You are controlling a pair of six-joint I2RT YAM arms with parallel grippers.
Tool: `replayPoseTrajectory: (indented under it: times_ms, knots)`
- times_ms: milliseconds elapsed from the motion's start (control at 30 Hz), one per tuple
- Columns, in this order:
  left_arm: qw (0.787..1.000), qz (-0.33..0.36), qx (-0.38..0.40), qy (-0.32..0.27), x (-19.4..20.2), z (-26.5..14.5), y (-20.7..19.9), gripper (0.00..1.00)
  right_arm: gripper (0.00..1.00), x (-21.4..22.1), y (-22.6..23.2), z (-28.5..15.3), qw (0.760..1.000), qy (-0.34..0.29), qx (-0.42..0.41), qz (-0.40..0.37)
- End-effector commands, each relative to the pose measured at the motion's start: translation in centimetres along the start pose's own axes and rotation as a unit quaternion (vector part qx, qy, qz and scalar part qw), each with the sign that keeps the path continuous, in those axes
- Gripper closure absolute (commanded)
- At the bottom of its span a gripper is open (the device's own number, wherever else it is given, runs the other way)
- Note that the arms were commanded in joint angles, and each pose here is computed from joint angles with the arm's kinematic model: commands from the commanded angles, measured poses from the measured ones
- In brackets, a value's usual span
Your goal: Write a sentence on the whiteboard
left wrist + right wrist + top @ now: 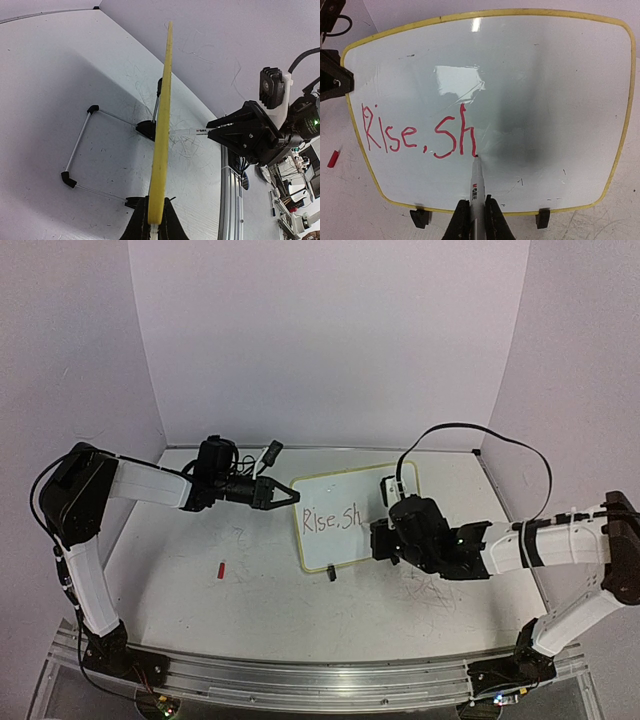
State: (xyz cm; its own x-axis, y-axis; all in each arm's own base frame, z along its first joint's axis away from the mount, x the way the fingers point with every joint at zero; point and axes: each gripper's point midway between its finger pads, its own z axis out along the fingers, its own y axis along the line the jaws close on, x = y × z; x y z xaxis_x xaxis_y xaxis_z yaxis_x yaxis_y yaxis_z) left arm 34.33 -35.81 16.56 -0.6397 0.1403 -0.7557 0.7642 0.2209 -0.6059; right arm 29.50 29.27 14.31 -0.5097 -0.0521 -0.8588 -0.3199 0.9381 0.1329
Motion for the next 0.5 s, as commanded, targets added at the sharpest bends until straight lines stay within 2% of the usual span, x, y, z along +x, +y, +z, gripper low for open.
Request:
replayPoseTrajectory:
  times_ms: [0,467]
  knots:
    - [1.0,0.004,-0.014,-0.001,-0.9,-0.1,-0.5,1.0,1.0,-3.3,-0.2,-1.5,0.999,-0.042,-0.015,0.01]
    - [1.0,0.004,-0.015,0.0,-0.9,0.0,-0.5,1.0,1.0,-5.3,-0.9,-0.3,0.998,-0.059,-0.013,0.002]
